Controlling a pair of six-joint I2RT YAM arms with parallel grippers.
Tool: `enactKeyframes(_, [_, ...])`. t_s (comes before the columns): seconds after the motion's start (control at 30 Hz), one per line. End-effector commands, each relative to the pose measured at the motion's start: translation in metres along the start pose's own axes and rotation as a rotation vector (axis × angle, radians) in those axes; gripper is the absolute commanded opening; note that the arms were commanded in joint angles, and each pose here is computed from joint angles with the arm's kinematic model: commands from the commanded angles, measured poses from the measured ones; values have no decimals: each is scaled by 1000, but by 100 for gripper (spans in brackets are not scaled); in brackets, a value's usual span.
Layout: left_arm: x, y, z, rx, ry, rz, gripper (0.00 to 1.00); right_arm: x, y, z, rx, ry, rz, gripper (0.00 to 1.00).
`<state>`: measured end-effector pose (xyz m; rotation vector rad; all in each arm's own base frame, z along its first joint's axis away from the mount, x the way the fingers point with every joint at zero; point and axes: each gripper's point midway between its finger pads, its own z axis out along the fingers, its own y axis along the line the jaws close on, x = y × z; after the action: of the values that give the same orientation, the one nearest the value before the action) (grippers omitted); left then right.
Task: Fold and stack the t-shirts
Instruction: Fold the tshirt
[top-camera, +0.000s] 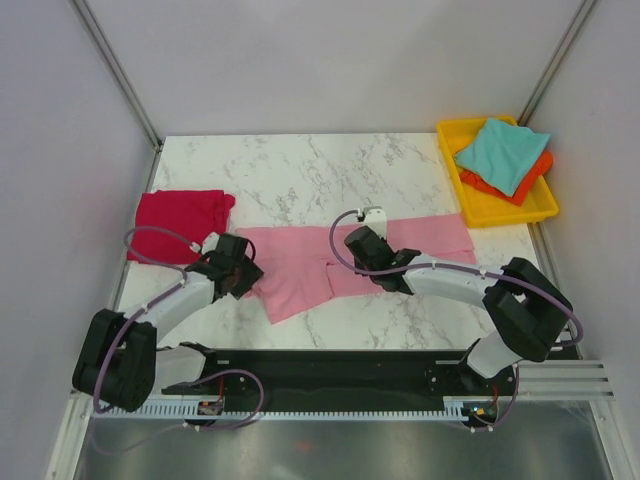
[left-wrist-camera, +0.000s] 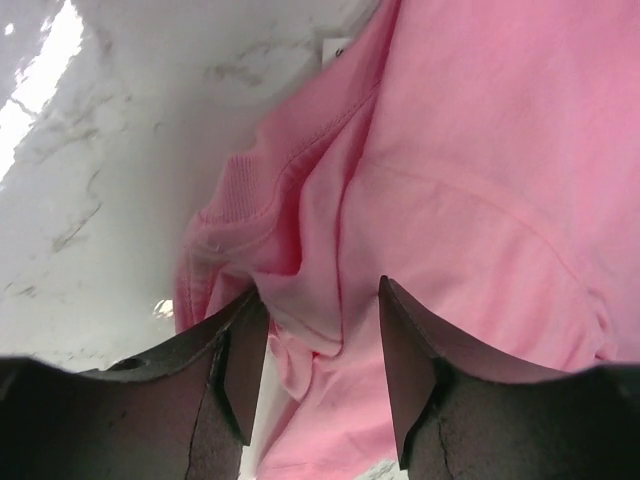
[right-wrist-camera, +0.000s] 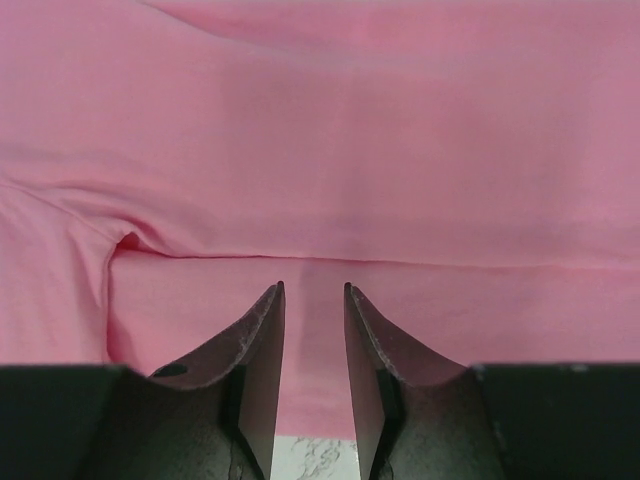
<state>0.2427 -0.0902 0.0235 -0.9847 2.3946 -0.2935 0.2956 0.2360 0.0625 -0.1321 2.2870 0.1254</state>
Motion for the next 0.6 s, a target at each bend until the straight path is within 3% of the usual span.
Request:
enactKeyframes(0.0, [-11, 2, 15, -96, -21, -38, 55, -2, -17, 6, 83, -23, 70, 38])
enactKeyframes(0.57, [-82, -108, 106, -183, -29, -97, 43, 3, -93, 20, 330, -41, 221, 36])
